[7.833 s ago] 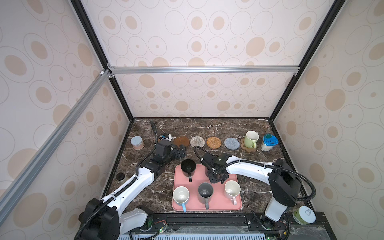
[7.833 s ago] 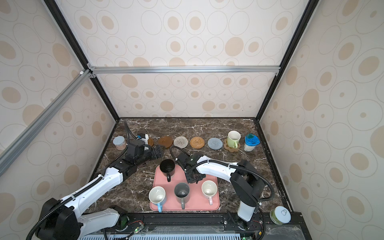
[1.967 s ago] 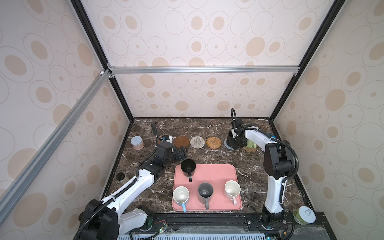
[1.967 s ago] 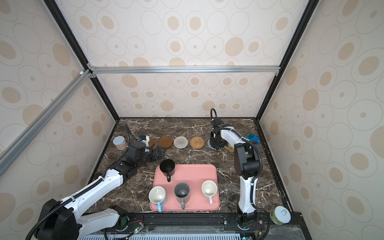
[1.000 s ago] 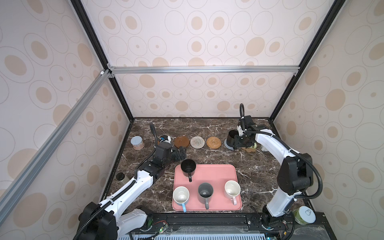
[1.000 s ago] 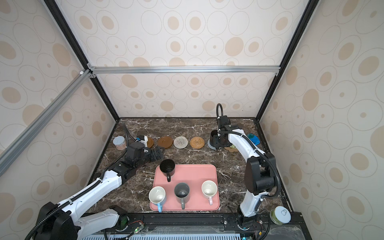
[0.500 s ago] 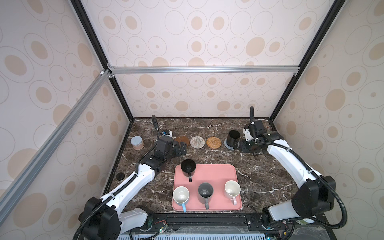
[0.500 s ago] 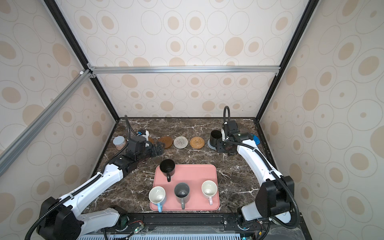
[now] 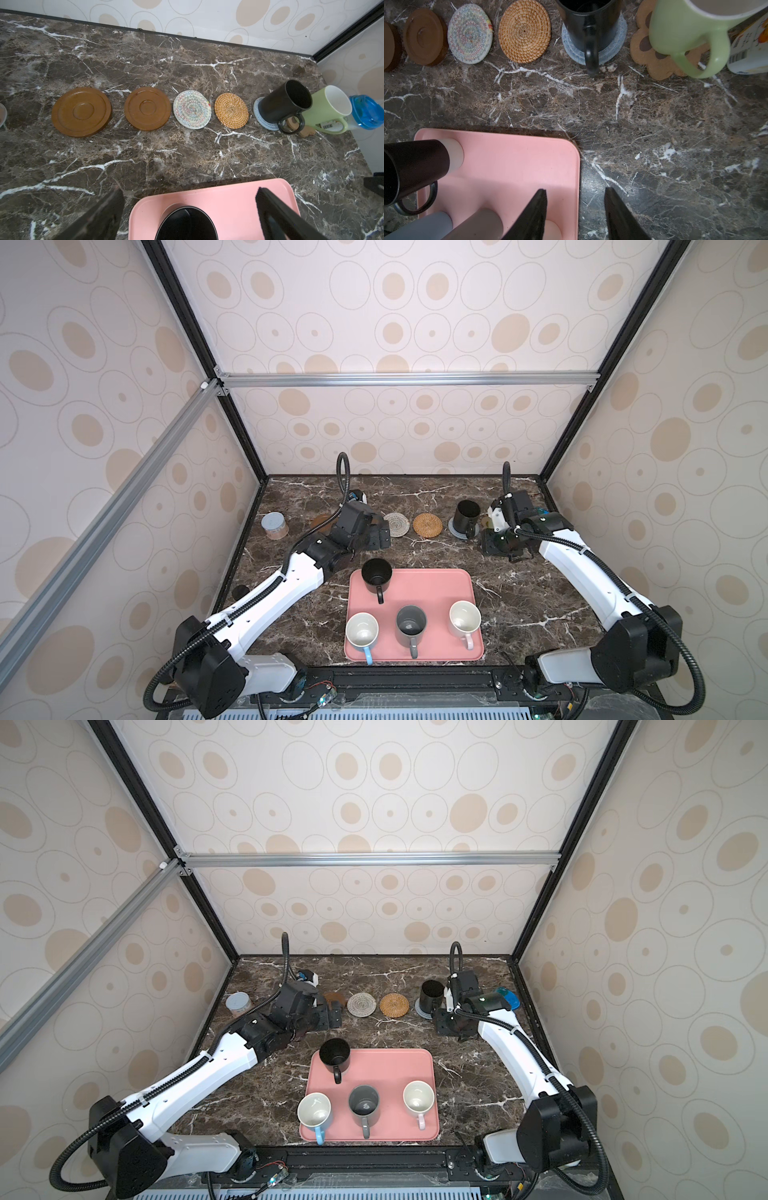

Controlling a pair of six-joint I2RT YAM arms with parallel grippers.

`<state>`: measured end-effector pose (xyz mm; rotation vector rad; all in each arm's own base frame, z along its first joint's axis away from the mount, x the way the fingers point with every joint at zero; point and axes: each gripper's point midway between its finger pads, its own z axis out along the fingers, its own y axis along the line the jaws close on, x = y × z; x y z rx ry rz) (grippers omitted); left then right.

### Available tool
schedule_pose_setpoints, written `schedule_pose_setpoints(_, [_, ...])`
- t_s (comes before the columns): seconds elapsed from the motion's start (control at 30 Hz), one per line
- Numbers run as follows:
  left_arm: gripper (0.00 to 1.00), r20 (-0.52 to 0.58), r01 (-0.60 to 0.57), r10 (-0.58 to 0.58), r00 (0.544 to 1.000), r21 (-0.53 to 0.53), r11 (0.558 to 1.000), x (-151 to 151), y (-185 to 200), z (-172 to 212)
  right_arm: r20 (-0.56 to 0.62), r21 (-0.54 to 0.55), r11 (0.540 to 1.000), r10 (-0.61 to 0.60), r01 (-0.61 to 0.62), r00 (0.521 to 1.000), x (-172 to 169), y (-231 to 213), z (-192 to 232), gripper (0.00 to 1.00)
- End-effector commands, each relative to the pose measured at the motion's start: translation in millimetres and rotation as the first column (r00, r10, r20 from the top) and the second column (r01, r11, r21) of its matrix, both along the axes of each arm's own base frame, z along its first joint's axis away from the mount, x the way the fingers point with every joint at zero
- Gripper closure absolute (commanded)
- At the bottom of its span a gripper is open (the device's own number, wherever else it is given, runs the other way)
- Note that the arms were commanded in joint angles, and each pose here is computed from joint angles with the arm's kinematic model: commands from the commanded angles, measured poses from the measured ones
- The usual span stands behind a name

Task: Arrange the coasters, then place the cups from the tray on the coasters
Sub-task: 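Move the left gripper over the tray's black mug while the right draws back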

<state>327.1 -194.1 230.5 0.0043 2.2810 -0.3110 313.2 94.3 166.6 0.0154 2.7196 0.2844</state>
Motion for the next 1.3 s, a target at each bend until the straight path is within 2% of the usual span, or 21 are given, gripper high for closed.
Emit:
schedule_pose_setpoints(0.0, [0.0, -0.033, -0.038, 0.04, 0.999, 0.059, 0.998, -13.0, 8.9, 4.7, -0.024, 0.017, 1.0, 0.001, 0.0, 1.0, -6.6, 3.2, -3.5, 0.51])
schedule_pose_setpoints(0.5, [0.0, -0.182, 0.015, -0.011, 0.983, 0.021, 1.0, -88.4, -1.1, -14.9, -0.064, 0.034, 0.999, 0.025, -0.023, 0.998, -14.2, 8.7, -14.4, 0.51])
schedule_pose_setpoints(0.7, [0.0, -0.228, 0.078, -0.068, 0.971, 0.033, 0.996, -103.7, -21.7, -25.1, -0.066, 0.041, 0.999, 0.025, -0.023, 0.997, -15.0, 11.2, -18.6, 0.51])
schedule_pose_setpoints(0.83, [0.0, -0.27, 0.094, -0.074, 0.96, 0.062, 0.994, -117.0, -23.8, -34.3, -0.079, 0.049, 0.999, 0.024, -0.02, 0.997, -16.4, 12.6, -23.5, 0.51])
schedule_pose_setpoints(1.07, [0.0, -0.328, 0.103, -0.087, 0.941, 0.032, 0.994, -136.4, -32.0, -51.2, -0.078, 0.047, 0.999, 0.027, -0.023, 0.997, -18.0, 12.1, -25.6, 0.51])
schedule_pose_setpoints(1.27, [0.01, -0.379, 0.116, -0.082, 0.922, 0.068, 0.991, -140.2, -35.1, -74.8, -0.09, 0.043, 0.999, 0.037, -0.034, 0.995, -19.8, 11.8, -29.9, 0.51])
